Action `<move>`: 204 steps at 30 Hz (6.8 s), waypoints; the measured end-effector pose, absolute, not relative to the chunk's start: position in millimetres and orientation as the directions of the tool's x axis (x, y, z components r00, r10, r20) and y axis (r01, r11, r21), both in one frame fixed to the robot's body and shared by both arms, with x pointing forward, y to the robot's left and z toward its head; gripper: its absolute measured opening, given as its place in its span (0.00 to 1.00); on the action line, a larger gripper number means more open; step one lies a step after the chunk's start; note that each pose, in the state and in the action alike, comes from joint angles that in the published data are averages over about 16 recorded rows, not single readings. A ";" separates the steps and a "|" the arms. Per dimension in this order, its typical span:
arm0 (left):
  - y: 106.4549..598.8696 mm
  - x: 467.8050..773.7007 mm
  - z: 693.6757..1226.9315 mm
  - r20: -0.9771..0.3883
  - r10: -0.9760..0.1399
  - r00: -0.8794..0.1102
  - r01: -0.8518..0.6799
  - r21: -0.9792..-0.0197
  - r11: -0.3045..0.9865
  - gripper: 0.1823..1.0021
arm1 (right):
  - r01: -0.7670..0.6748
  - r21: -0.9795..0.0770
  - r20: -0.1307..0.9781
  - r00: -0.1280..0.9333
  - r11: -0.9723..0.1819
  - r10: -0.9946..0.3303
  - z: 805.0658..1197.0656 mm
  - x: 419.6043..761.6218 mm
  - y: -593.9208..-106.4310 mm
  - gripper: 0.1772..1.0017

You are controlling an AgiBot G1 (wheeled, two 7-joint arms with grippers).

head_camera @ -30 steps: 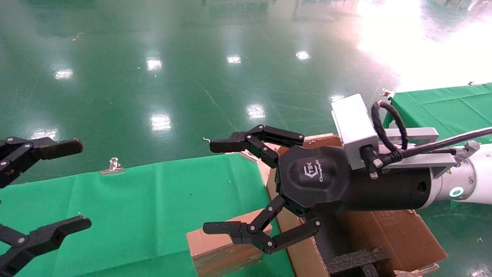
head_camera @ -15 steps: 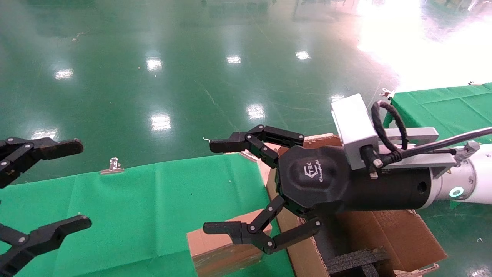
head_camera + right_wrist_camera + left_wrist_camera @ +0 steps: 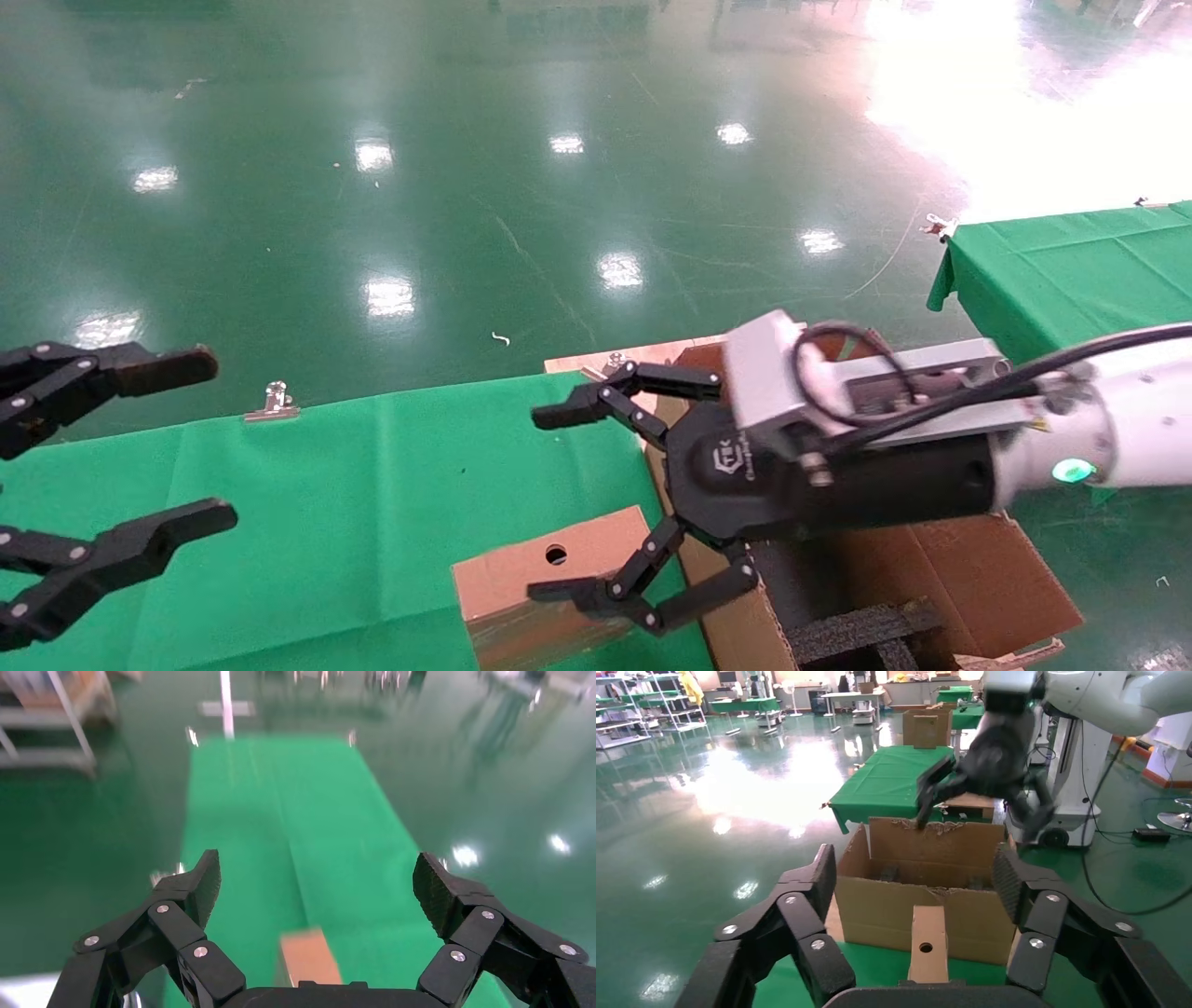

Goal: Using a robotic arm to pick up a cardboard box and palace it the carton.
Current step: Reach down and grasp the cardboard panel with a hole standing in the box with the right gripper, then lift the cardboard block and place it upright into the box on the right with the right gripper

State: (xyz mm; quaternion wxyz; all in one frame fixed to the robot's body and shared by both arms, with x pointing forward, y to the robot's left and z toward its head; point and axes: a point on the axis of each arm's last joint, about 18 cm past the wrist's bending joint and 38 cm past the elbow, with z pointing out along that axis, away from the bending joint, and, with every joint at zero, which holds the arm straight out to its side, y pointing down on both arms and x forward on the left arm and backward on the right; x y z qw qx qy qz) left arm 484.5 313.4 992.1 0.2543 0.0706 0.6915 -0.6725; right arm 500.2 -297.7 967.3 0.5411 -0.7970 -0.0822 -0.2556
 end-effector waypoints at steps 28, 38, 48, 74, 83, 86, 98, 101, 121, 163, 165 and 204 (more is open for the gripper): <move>313.4 484.5 992.1 -0.447 -0.244 -0.861 0.440 -0.894 0.086 0.14 | 0.367 -0.364 0.550 0.827 -0.856 0.120 929.8 591.1 -238.5 1.00; 313.5 484.5 992.1 -0.447 -0.245 -0.861 0.440 -0.894 0.086 0.06 | 0.383 -0.264 0.535 0.822 -0.885 0.196 928.4 601.4 -226.9 1.00; 313.5 484.6 992.1 -0.446 -0.245 -0.861 0.440 -0.894 0.085 0.14 | 0.389 -0.241 0.529 0.821 -0.889 0.215 928.6 603.5 -225.1 0.98; 313.5 484.6 992.1 -0.446 -0.245 -0.861 0.439 -0.894 0.085 0.79 | 0.389 -0.249 0.530 0.821 -0.887 0.211 927.5 602.7 -225.8 0.47; 313.5 484.6 992.1 -0.446 -0.245 -0.861 0.439 -0.894 0.085 0.93 | 0.372 -0.285 0.558 0.814 -0.883 0.163 946.9 602.6 -232.2 0.30; 313.5 484.6 992.1 -0.446 -0.245 -0.861 0.439 -0.894 0.085 0.96 | 0.366 -0.301 0.586 0.799 -0.881 0.131 967.1 602.0 -238.9 0.27; 313.5 484.6 992.1 -0.446 -0.245 -0.861 0.439 -0.894 0.085 1.00 | 0.350 -0.318 0.750 0.661 -0.881 -0.008 1091.0 581.4 -291.6 0.25; 313.5 484.6 992.1 -0.446 -0.245 -0.861 0.439 -0.894 0.085 1.00 | 0.331 -0.315 0.772 0.634 -0.890 -0.038 1110.6 573.6 -309.5 0.25; 313.5 484.6 992.1 -0.446 -0.245 -0.861 0.439 -0.894 0.085 1.00 | -0.081 -0.388 0.722 0.593 -0.918 -0.358 1082.4 492.2 -456.0 0.25; 313.6 484.6 992.1 -0.446 -0.246 -0.861 0.439 -0.894 0.085 1.00 | -0.639 -0.689 0.249 0.236 -0.343 -0.939 971.6 503.6 -495.4 0.24; 313.6 484.6 992.1 -0.446 -0.246 -0.861 0.439 -0.894 0.085 1.00 | -0.643 -0.691 0.242 0.223 -0.329 -0.944 971.1 504.8 -495.8 0.24; 313.7 484.7 992.1 -0.446 -0.246 -0.861 0.439 -0.894 0.085 1.00 | -0.697 -0.710 0.200 -0.062 -0.101 -0.978 932.6 553.0 -494.4 0.24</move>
